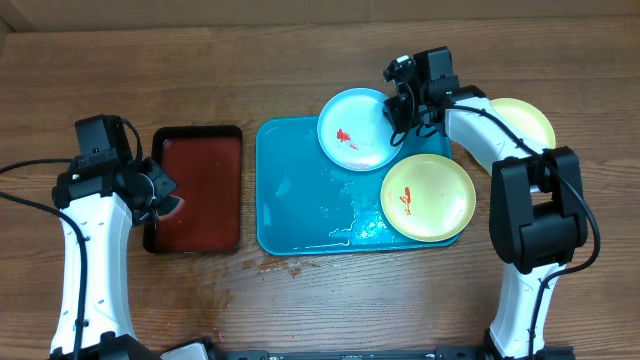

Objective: Clean dirty plates on tray and stack at the side
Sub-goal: 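Move the right gripper to the white plate rim and grasp it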

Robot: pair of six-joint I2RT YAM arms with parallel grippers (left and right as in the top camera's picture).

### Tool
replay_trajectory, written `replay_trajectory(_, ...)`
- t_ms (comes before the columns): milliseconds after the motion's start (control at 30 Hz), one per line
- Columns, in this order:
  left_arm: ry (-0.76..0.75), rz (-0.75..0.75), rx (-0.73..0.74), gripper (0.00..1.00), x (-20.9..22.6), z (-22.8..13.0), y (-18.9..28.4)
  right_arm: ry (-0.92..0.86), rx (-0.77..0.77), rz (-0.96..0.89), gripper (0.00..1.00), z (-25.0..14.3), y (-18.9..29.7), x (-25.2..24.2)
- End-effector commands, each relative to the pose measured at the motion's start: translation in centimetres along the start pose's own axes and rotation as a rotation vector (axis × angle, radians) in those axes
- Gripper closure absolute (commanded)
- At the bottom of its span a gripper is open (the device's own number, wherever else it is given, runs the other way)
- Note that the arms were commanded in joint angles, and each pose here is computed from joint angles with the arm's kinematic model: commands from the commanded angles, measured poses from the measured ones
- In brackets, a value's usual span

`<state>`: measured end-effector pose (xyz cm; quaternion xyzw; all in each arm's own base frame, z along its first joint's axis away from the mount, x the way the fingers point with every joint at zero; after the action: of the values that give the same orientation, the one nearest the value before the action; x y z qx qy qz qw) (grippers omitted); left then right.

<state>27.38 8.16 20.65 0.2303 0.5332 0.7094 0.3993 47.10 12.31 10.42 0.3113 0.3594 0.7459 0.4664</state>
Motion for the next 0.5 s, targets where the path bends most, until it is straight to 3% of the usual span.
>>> replay_trajectory(0, -0.003, -0.013, -0.005, 0.96, -0.07, 0.31, 0.07, 0.030, -0.005, -0.022, 0.57, 0.15, -0.31, -0.31)
replay_trajectory(467, -0.003, -0.013, -0.005, 0.96, -0.08, 0.33, 0.06, 0.033, -0.001, -0.020, 0.55, -0.08, -0.95, -0.30)
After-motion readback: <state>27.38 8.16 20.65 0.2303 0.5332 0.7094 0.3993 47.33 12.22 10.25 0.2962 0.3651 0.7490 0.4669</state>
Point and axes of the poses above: each gripper's point midway between its finger pads, its own y axis back along the fingers, its own x axis along the line the jaws close on, z = x × y, the point moved 8 cm from there along y, back along the fingers, and after that the axes turned 7 degrees about -y, right-handed, at the moved point
